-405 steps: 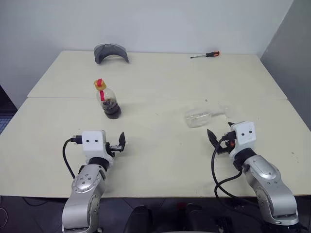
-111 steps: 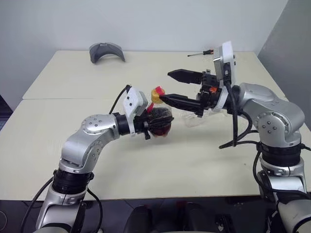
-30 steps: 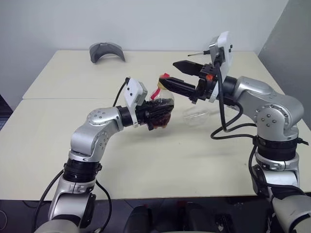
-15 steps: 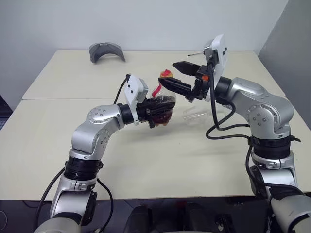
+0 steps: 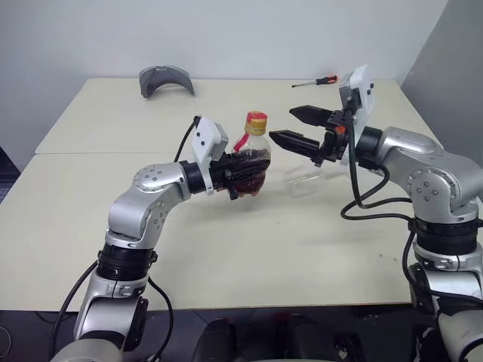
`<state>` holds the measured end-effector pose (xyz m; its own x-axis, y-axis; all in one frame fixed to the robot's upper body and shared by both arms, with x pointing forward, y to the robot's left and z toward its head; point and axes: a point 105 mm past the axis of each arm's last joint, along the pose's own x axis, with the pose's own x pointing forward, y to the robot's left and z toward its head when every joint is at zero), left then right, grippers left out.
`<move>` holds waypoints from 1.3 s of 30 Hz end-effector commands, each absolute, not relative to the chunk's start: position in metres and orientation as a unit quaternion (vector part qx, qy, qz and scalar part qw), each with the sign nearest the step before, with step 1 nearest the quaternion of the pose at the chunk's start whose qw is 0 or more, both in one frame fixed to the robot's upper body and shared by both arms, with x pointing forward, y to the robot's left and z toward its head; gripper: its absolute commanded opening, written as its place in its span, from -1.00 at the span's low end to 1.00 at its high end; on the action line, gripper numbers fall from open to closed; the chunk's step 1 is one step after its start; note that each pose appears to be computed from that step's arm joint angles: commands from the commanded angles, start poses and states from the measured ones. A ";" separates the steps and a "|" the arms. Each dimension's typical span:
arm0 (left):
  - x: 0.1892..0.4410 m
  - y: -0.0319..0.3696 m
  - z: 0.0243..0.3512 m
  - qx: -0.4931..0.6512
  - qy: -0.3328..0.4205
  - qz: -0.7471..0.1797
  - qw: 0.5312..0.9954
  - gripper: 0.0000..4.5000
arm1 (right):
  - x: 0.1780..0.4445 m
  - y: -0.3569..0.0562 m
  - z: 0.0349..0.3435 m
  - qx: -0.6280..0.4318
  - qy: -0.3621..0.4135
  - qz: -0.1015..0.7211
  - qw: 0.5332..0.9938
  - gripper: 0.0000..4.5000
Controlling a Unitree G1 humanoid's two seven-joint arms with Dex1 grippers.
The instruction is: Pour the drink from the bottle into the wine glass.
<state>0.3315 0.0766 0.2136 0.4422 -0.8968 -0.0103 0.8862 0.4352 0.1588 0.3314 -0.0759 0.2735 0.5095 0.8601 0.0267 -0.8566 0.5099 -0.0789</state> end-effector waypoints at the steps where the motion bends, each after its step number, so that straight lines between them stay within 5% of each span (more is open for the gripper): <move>1: 0.325 0.074 0.234 0.083 -0.082 -0.536 0.836 -0.54 | 0.322 -0.077 0.289 -0.030 -0.059 0.508 0.859 1.00; 12: 0.325 0.072 0.234 0.087 -0.086 -0.540 0.833 -0.54 | 0.303 -0.056 0.313 0.110 -0.059 0.568 0.814 1.00; 39: 0.325 0.067 0.238 0.085 -0.093 -0.545 0.829 -0.54 | 0.323 -0.042 0.307 0.057 -0.081 0.536 0.838 1.00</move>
